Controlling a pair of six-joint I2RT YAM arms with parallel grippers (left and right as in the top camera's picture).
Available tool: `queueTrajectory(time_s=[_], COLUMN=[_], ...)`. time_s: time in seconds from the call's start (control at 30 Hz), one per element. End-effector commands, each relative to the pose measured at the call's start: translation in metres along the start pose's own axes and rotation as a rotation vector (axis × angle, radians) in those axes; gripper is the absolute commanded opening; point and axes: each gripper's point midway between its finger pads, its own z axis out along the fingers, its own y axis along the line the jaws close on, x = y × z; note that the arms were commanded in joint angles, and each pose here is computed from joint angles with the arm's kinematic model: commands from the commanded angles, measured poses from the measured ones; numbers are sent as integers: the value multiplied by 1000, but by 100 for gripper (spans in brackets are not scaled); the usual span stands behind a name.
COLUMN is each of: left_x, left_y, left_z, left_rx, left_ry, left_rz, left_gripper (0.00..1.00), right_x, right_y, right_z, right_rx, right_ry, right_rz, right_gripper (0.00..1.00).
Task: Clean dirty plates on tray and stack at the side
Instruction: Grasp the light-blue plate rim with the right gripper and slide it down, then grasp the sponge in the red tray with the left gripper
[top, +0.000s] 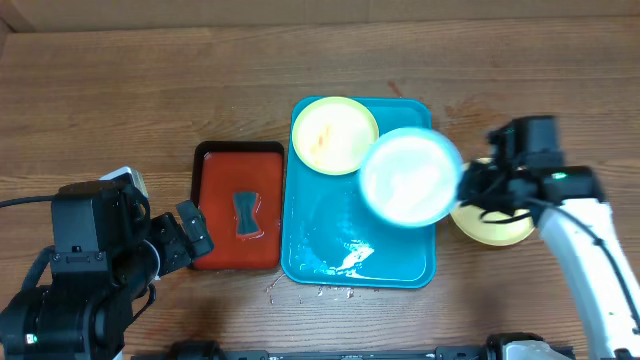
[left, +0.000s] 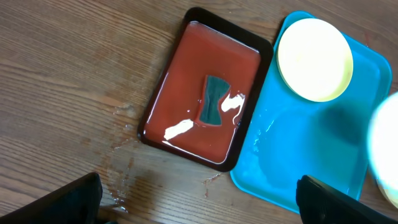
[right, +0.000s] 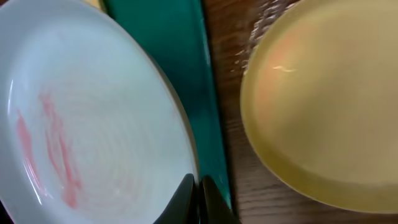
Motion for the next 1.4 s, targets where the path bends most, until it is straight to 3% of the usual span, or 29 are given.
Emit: queueTrajectory(time_s=[0.0,0.17,0.3,0.37,0.43,0.67,0.83,0.97,1.1,1.23,1.37], left_x=[-4,-4,-4,-7,-11,-15,7,27,49,67,76], left_y=[2,2,2,1,-2,-9,-22,-11,-3,-9,-21], left_z=[-4,-4,-4,-4,-4,-3,25,80,138,188,225], left_rx=[-8,-9,-8,-4,7,43,116,60,28,54,50], left_ry=[-22,-22,-22,-32,-51,-64,74,191,311,411,471], left_rz=[22,22,22,21,22,12,33,95,84,93,142], left_gripper=[100,100,100,100,100,100,100,85,50,48,52], right_x=[39,56,47,40,36,9,5,10,16,18,18], right_y=[14,12,17,21,28,56,68,65,60,59,58], right_z=[31,73,89,89,85,35,4,0,2,3,3], right_rx=[-14,68,58,41,19,-29,-82,-78,-60,-54,-52], right_ry=[93,44,-3,-29,-37,-130,-193,-183,-155,-145,-146], right_rz=[-94,-220,-189,-152,-147,-166,-179,-177,-173,-171,-171], right_gripper=[4,4,4,10,30,31,31,34,36,36,36])
